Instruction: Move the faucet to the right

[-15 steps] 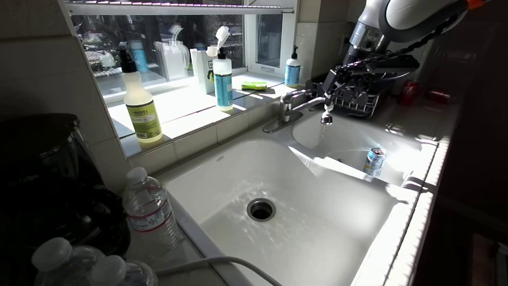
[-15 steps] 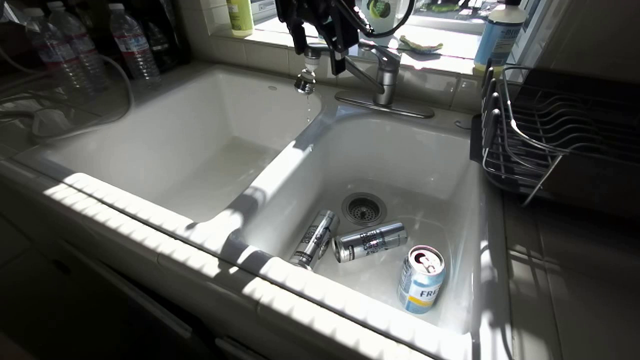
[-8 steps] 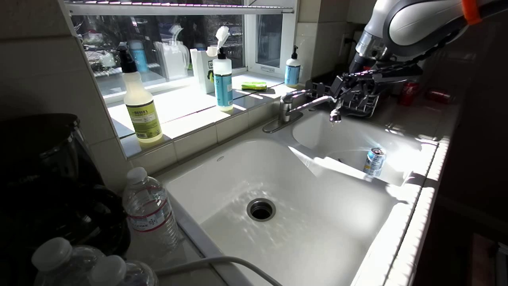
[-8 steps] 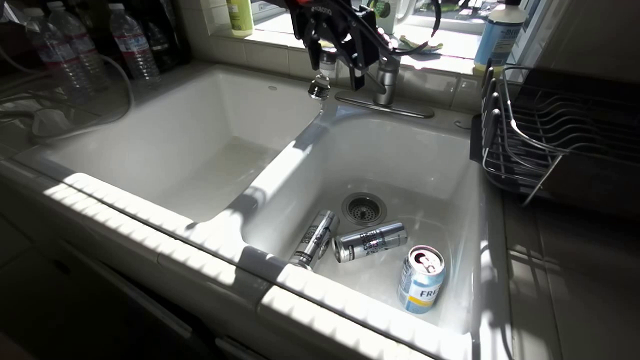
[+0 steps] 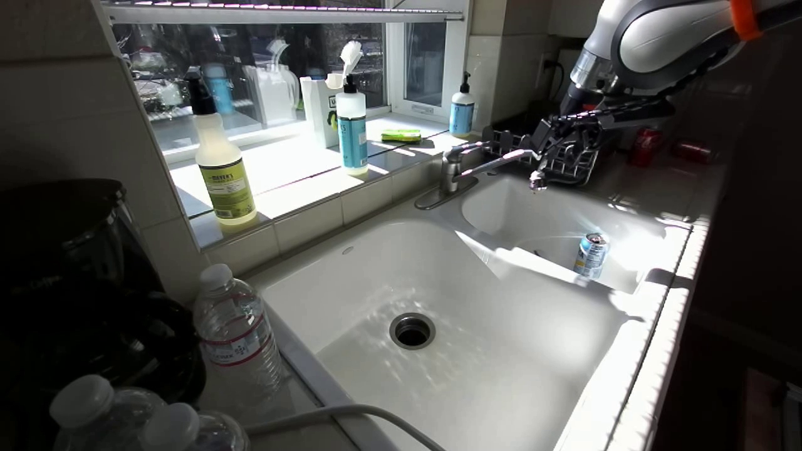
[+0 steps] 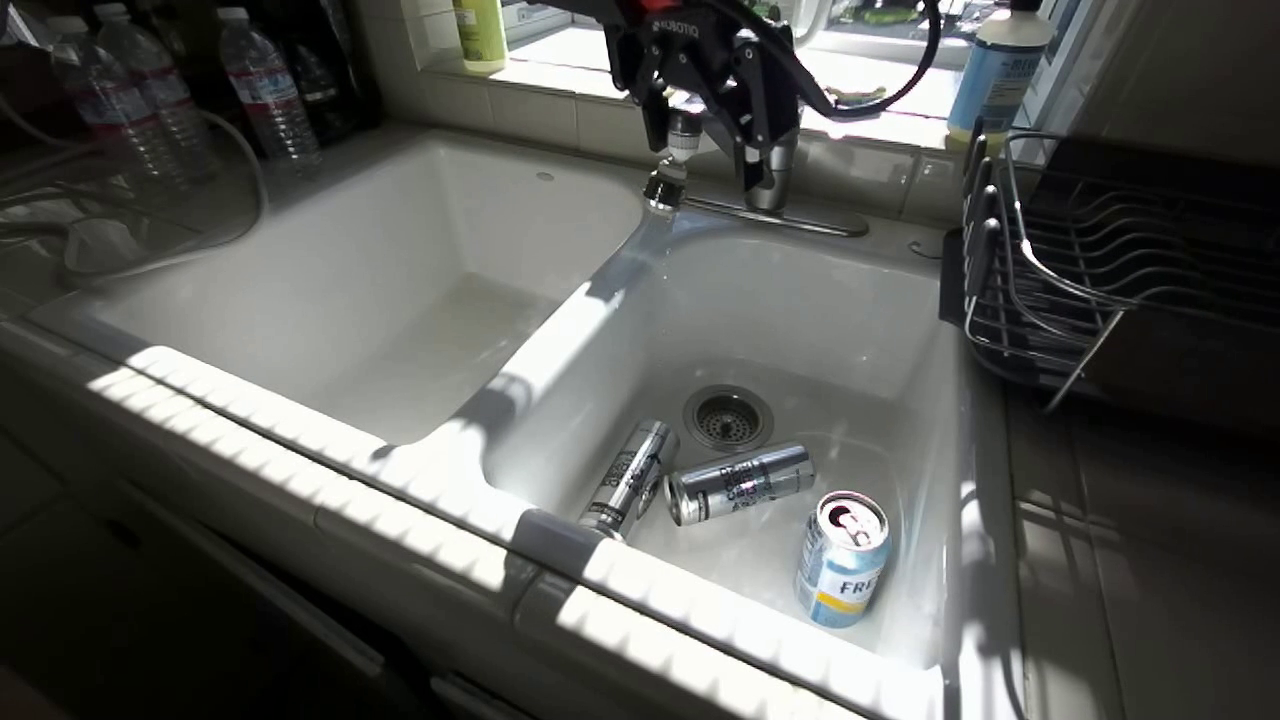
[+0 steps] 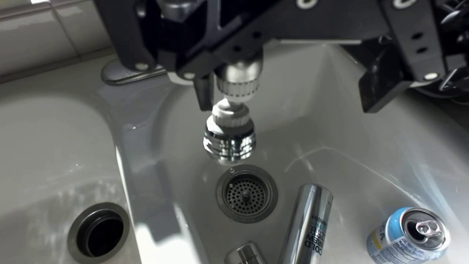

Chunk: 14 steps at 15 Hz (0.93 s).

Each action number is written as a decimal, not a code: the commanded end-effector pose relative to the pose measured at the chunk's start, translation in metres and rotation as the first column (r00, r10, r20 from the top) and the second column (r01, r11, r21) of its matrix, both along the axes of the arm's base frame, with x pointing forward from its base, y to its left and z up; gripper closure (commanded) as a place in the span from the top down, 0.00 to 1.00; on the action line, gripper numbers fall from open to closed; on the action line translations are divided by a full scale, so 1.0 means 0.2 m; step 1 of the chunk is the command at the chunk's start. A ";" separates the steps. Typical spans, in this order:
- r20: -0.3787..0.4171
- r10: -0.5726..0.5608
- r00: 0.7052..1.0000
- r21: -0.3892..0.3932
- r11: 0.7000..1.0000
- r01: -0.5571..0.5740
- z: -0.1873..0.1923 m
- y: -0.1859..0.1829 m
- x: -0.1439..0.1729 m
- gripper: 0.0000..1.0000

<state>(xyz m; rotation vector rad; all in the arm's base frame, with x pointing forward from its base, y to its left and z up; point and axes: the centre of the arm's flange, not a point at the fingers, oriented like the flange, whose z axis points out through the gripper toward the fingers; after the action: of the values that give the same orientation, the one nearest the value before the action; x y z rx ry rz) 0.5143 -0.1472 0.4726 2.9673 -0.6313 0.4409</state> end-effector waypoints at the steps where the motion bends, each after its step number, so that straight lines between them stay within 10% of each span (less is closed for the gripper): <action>1: -0.001 0.018 1.000 -0.048 0.999 -0.018 -0.02 -0.16 -0.11 1.00; 14: 0.025 0.049 0.999 -0.070 0.996 -0.047 -0.03 -0.33 -0.16 1.00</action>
<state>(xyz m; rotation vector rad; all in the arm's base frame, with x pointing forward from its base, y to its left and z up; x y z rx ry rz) 0.4984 -0.1966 0.4689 2.9462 -0.5422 0.4843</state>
